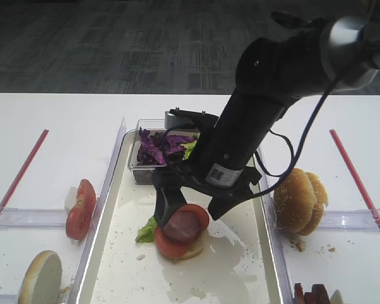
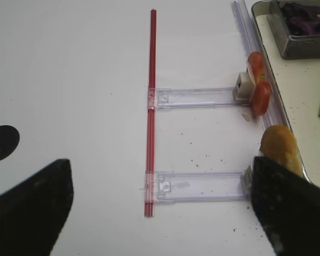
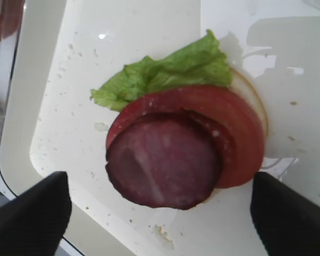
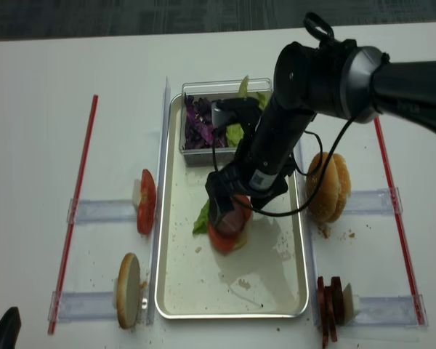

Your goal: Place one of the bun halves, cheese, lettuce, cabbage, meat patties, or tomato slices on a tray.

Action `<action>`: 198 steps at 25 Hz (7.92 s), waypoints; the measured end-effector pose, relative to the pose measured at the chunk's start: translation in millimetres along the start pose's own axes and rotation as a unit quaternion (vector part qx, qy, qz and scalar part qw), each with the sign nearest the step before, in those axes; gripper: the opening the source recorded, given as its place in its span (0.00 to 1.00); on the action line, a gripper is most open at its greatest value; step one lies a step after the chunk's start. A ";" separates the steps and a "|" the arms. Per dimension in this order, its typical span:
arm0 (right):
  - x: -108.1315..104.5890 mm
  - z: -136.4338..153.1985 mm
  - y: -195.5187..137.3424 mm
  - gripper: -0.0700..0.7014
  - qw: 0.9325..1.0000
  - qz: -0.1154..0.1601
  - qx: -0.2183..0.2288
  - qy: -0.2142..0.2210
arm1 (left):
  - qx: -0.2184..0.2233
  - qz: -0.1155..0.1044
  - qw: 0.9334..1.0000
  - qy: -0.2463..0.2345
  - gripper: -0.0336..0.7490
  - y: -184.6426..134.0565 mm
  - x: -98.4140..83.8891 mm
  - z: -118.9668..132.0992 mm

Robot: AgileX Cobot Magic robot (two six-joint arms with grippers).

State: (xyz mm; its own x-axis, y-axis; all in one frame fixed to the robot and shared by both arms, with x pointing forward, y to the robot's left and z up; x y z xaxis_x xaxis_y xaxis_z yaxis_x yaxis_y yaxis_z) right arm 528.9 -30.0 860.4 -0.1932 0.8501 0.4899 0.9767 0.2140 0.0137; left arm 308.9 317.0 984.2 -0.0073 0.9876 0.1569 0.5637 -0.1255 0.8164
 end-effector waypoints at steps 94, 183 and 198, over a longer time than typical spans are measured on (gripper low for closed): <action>-180.0 -217.1 -54.0 0.97 0.937 0.220 -0.171 -0.210 | 0.000 0.000 1.000 0.000 0.83 0.0 0.0 0.0; -119.8 -218.2 -262.6 0.63 0.829 0.061 -0.514 -0.213 | 0.000 0.001 1.000 0.002 0.83 -0.1 0.7 0.0; -118.0 -217.3 -262.2 0.51 0.830 0.061 -0.514 -0.207 | 0.000 0.001 1.000 0.002 0.83 -0.1 0.7 0.0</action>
State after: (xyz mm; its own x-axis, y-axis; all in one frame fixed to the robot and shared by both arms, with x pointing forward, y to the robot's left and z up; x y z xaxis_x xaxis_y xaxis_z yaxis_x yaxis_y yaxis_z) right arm 315.9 -291.0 988.4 0.1050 0.9734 0.2035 0.5144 -0.2283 0.8266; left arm 308.8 317.6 984.3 -0.0093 0.9871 0.1599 0.5641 -0.1269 0.8159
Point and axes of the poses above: a point on each arm's last joint axis where the gripper is mounted, z pointing out along that axis toward the gripper, x along the wrist's bending axis when the last joint is at zero, y = z × x, the point moved 10 cm from there along z, pointing out along that axis toward the gripper, and after that the axes turned 11 degrees about z, right-handed, at the moved point
